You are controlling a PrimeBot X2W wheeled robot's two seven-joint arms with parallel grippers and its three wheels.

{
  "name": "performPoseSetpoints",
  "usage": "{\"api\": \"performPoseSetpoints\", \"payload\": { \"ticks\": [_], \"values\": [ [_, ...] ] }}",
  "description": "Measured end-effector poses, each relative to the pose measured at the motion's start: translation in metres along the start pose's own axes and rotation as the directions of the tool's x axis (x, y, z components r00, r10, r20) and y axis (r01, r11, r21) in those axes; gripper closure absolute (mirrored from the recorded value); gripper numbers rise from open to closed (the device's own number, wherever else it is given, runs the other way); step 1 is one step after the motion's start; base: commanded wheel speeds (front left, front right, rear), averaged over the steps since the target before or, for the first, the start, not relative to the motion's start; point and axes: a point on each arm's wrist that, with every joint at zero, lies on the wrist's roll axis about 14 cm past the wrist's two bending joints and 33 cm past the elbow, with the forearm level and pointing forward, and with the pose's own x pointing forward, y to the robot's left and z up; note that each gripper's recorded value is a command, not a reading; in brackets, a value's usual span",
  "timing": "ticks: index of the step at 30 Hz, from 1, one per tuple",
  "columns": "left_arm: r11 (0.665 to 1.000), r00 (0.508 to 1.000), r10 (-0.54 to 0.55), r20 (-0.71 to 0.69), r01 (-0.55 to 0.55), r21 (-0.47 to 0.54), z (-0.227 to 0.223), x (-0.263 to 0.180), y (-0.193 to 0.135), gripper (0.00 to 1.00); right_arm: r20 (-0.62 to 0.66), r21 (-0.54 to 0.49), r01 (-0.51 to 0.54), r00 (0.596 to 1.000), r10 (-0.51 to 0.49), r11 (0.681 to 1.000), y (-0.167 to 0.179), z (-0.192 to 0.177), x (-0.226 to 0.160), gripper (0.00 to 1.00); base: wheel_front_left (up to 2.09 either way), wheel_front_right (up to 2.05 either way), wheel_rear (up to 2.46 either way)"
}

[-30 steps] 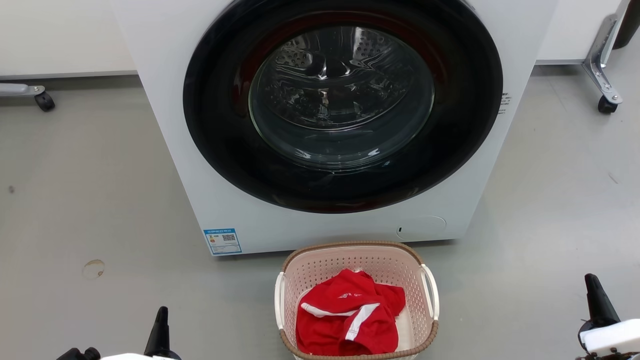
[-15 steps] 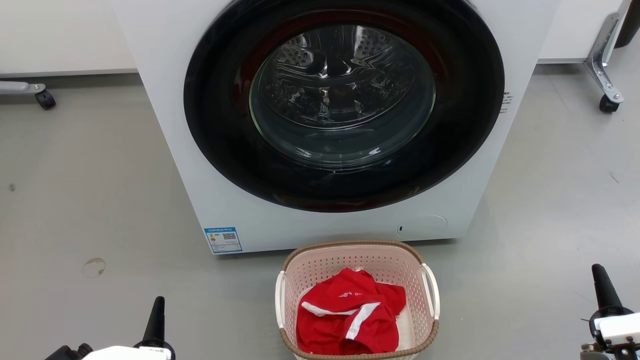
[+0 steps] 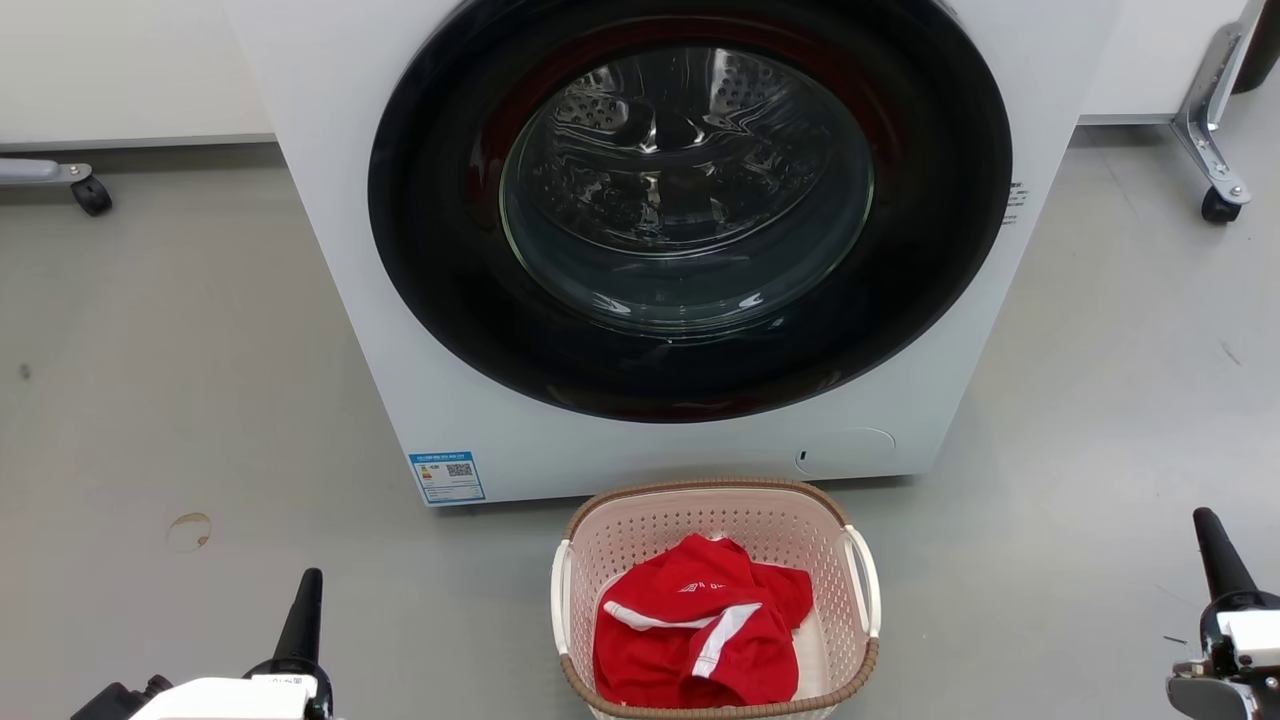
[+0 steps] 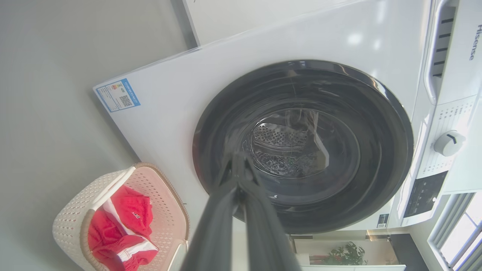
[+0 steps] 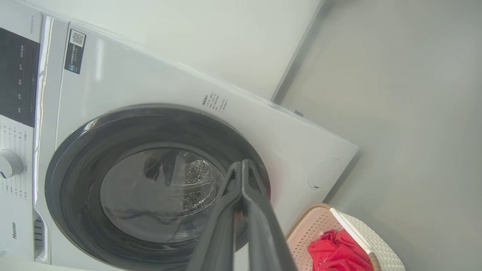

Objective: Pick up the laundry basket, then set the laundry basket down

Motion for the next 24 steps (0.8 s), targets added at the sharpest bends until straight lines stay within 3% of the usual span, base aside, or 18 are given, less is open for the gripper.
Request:
{"api": "performPoseSetpoints", "payload": {
  "ticks": [24],
  "values": [
    [0.972, 0.996, -0.083, 0.014, 0.084, -0.218, 0.009, 0.006, -0.021, 1.0, 0.018, 0.233, -0.067, 0.998, 0.065, 0.97, 0.02, 0.013, 0.01, 1.0, 0.0, 0.0, 0.0]
  ]
}}
